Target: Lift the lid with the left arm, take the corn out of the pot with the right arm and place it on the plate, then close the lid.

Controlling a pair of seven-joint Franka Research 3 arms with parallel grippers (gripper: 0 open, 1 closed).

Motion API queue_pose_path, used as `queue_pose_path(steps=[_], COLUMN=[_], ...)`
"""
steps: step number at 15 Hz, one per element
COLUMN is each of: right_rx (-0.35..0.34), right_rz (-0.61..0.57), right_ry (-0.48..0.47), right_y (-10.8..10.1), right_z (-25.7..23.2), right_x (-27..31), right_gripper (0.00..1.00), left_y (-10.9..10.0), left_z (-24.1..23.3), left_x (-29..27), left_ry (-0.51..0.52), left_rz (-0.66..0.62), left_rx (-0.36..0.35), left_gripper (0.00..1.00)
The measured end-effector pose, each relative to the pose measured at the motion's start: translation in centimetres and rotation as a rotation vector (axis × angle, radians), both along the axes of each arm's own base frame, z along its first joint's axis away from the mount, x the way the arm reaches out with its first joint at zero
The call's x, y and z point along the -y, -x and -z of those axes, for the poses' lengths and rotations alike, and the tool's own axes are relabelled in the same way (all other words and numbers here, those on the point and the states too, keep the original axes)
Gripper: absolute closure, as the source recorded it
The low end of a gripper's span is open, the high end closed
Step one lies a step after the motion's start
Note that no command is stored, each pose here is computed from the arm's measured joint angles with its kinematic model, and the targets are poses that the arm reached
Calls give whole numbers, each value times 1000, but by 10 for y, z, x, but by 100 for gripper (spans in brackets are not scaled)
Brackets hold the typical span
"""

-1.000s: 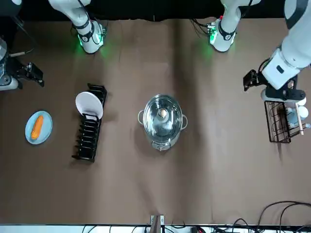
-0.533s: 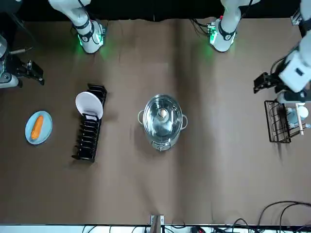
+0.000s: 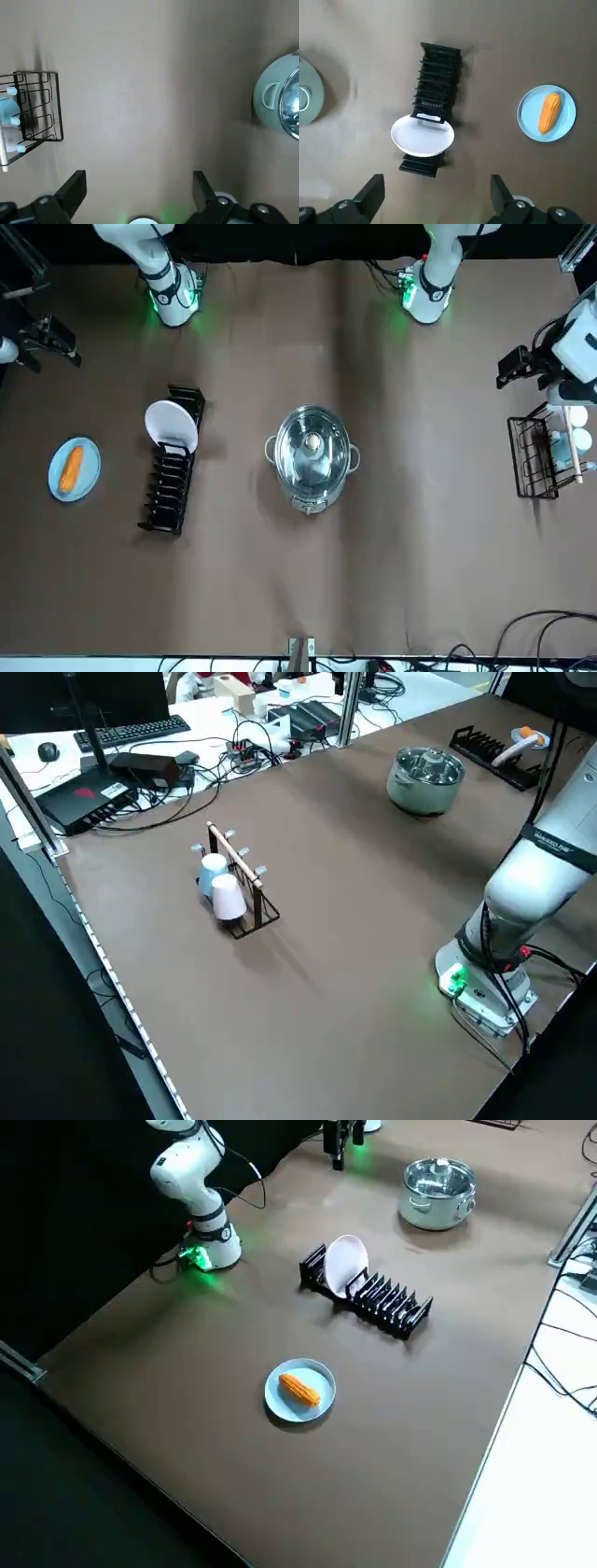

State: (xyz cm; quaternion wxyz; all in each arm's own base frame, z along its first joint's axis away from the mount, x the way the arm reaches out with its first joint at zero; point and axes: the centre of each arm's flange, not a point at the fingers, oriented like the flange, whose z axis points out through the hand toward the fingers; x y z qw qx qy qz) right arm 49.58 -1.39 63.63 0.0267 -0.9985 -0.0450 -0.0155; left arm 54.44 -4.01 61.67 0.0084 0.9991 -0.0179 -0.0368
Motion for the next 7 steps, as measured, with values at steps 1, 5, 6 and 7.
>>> queue_pose_path(steps=[1, 5, 6, 7], right_rx=[8, 48, 61, 77], right_rz=[9, 45, 52, 58], right_ry=[-1, -4, -3, -2], right_y=[-1, -4, -4, -5], right_z=[0, -5, -10, -17], right_x=[4, 21, 25, 28], right_gripper=[0, 0, 0, 0], left_y=[0, -2, -2, -2], left_z=[1, 5, 6, 7], left_x=[3, 32, 37, 40], left_ry=[-5, -53, -55, -55], left_rz=[7, 72, 78, 79], left_rx=[0, 16, 15, 15], left_gripper=[0, 0, 0, 0])
